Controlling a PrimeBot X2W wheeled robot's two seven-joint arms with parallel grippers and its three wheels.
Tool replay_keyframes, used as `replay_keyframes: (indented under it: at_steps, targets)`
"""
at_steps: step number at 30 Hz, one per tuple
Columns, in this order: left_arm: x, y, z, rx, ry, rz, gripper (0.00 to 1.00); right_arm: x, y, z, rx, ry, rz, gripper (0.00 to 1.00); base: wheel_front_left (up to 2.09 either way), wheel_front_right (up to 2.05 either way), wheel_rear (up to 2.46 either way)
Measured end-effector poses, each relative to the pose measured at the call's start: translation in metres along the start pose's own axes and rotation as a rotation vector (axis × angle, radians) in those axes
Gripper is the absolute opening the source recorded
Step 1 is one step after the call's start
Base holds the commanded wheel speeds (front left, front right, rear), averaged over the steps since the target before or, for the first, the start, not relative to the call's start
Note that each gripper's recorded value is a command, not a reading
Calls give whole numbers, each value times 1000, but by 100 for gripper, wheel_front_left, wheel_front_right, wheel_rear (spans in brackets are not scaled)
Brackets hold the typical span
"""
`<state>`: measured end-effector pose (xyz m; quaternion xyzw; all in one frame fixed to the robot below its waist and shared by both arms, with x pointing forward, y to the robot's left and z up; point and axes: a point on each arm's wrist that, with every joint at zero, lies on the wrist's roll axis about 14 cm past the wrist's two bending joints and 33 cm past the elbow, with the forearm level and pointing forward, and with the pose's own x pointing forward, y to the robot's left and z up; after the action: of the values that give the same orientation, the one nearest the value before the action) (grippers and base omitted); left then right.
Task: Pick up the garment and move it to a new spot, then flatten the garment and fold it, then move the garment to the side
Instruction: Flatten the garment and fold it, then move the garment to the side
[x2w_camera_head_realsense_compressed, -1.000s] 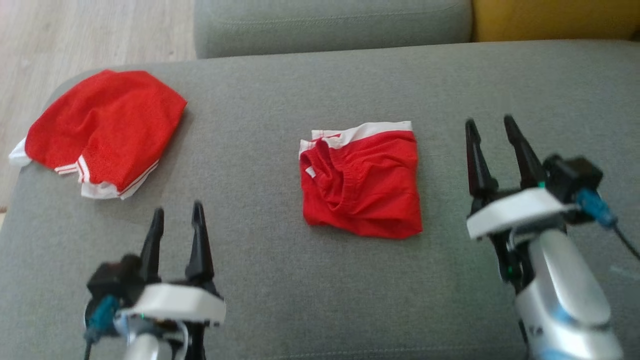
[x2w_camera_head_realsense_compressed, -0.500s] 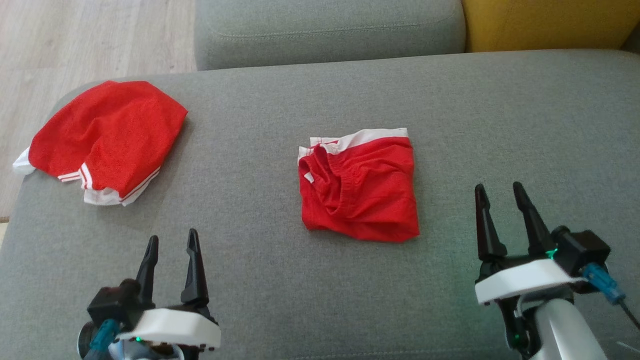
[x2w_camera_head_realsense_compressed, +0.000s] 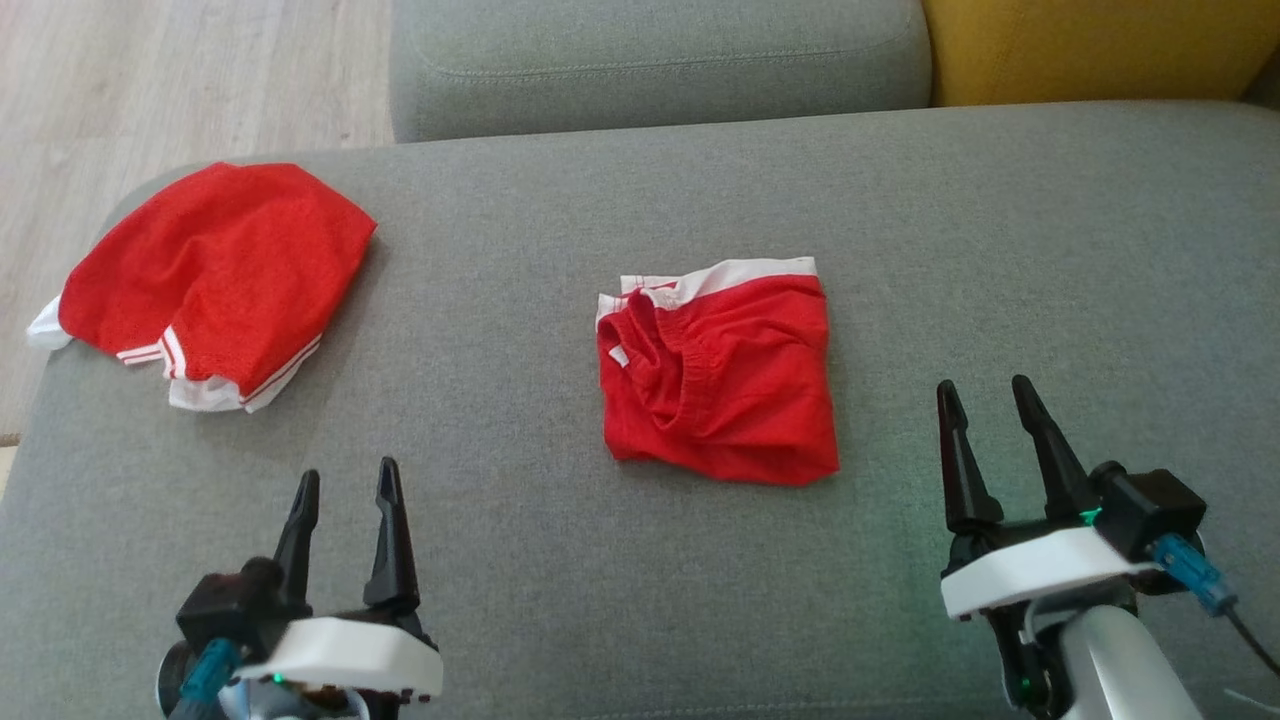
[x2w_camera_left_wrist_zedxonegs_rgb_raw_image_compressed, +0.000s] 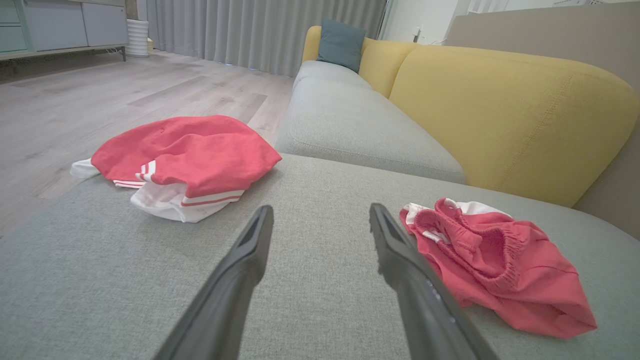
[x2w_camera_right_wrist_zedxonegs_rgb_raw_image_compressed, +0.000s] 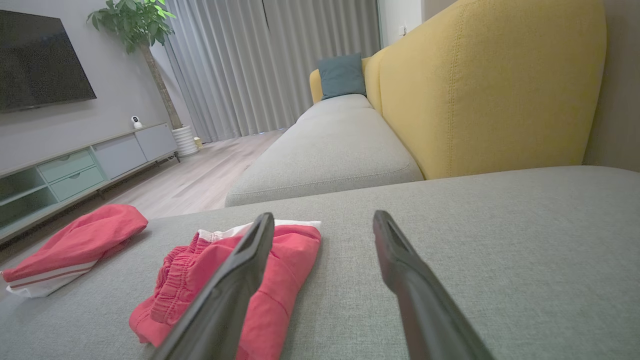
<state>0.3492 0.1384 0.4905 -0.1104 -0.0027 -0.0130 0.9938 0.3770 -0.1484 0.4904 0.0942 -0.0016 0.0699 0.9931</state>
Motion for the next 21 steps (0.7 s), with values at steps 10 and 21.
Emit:
replay_keyframes:
  at_steps: [10, 21]
  targets:
    - [0, 1, -1, 6, 1, 3, 100, 1, -1, -2, 0, 8, -2, 100, 0, 0, 0]
    - [0, 9, -7, 4, 23, 30, 100, 32, -17, 2, -58, 89, -36, 100, 0, 0, 0]
